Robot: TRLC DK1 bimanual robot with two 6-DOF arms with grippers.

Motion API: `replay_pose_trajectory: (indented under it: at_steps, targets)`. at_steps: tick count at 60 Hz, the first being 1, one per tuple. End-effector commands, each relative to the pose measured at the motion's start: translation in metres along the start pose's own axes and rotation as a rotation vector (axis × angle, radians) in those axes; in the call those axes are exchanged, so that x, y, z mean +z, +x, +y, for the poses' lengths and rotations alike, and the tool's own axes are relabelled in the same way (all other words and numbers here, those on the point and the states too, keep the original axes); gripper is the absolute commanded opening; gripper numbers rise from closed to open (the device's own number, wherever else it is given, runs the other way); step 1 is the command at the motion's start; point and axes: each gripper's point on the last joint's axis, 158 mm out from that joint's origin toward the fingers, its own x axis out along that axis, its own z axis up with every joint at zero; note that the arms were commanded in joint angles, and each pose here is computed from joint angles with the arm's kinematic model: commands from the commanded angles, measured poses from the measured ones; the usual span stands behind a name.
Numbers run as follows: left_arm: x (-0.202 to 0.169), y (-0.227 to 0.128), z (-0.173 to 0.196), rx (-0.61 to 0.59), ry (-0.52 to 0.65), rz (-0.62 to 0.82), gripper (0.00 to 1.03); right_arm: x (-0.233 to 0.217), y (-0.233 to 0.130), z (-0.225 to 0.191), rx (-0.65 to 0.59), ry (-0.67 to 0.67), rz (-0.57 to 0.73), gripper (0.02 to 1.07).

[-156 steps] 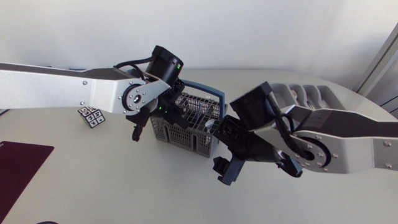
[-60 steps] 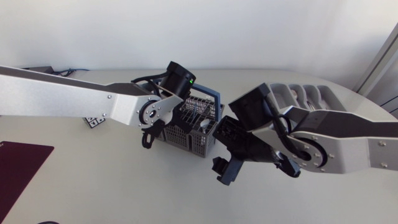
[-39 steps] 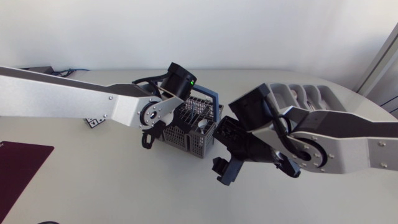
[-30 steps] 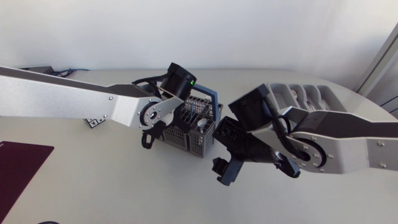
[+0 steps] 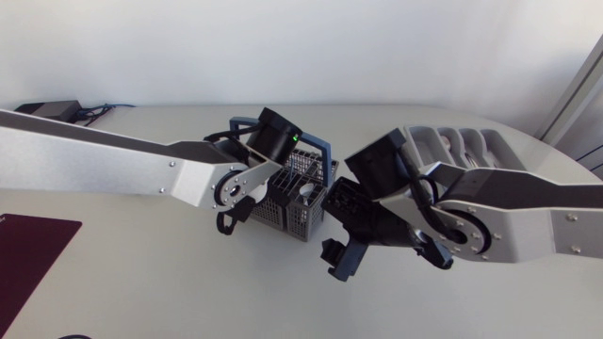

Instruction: Transfer all utensils from the basket to the drawer tray.

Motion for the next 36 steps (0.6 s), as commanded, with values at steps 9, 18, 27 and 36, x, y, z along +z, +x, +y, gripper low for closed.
replay_pose_trajectory:
  at_steps: [9,18,27,36]
  targets:
    - [-0.019,-0.013,-0.019,-0.026,0.062,0.018,0.04,-0.016,0.006,0.007,0.005,0.009,0.028,0.97]
    - [-0.014,-0.019,-0.016,-0.015,0.064,-0.005,0.04,-0.018,0.004,0.007,0.004,0.009,0.028,0.97]
    - [-0.011,-0.023,-0.019,-0.019,0.075,-0.020,0.04,-0.017,0.003,0.007,0.002,0.008,0.020,0.97]
    - [-0.007,-0.030,-0.021,-0.022,0.083,-0.048,0.04,-0.014,0.006,0.005,-0.002,0.012,0.013,0.97]
